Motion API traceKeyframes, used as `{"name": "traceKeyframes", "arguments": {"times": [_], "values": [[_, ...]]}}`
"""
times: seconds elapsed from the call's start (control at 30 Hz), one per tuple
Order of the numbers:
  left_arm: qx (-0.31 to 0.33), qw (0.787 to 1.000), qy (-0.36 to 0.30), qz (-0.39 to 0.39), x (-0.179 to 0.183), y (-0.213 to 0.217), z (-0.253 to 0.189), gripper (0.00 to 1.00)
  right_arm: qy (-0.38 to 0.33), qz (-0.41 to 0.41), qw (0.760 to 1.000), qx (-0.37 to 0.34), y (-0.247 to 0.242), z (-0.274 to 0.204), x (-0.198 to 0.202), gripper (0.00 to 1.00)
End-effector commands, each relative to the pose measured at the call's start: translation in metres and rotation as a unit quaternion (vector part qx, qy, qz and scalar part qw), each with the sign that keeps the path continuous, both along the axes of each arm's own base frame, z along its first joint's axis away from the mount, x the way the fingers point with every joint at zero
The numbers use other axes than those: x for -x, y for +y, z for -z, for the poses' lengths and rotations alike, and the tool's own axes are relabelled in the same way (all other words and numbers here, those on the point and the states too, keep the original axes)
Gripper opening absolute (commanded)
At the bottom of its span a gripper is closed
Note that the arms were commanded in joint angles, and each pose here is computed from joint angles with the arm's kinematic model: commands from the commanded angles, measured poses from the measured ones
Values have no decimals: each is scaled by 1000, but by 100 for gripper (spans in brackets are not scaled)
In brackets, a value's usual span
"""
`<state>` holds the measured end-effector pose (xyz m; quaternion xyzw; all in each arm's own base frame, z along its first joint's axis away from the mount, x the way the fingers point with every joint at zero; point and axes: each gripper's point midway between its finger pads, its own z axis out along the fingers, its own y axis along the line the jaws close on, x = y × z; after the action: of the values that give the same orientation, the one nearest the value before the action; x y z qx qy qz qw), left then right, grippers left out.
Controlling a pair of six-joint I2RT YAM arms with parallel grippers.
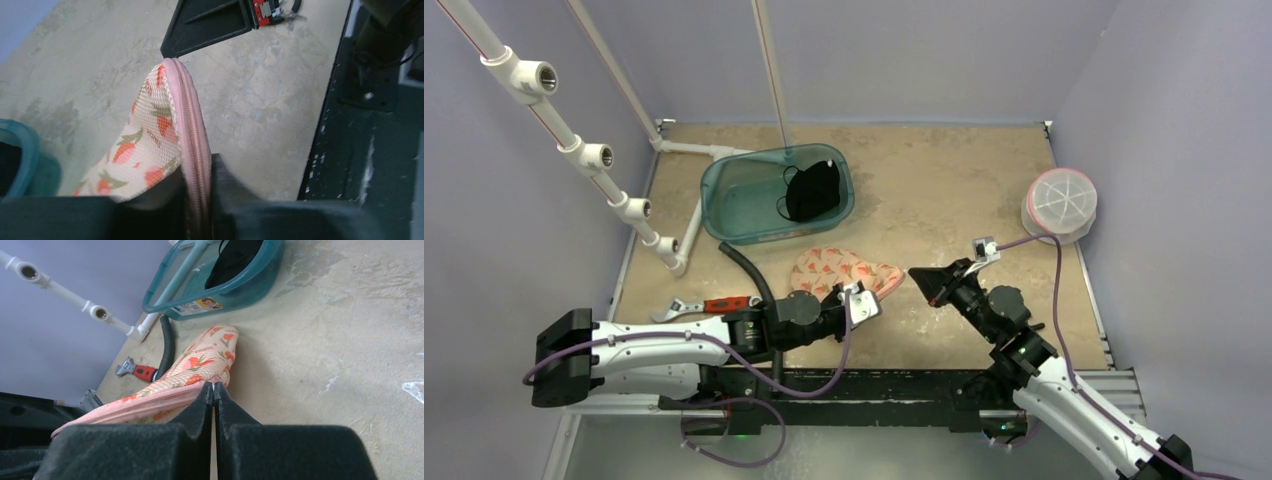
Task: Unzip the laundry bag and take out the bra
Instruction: Unzip the laundry bag at the center of the board.
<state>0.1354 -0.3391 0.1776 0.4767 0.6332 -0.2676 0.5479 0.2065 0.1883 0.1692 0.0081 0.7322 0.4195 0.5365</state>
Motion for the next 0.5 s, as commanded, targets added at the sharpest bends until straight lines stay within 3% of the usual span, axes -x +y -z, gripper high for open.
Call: {"name": "traceKeyframes", "arguments": {"times": [0.0, 0.03, 0.13, 0.33, 0.47], "values": [[25, 999, -10, -26, -8, 1, -23, 40, -23, 17, 1000, 1, -5, -7, -7, 0], [22, 999, -5, -44, -12, 4, -22, 53, -24, 16, 1000, 3, -5, -8, -6, 0], [25, 997, 5, -71, -18, 8, -25, 78, -29, 13, 999, 11, -5, -9, -5, 0], [76, 994, 22, -75, -17, 3, -57, 86, -32, 3, 999, 15, -4, -10, -2, 0], [78, 994, 46, -61, -15, -21, -68, 89, -34, -5, 999, 11, -1, -12, 0, 0]]}}
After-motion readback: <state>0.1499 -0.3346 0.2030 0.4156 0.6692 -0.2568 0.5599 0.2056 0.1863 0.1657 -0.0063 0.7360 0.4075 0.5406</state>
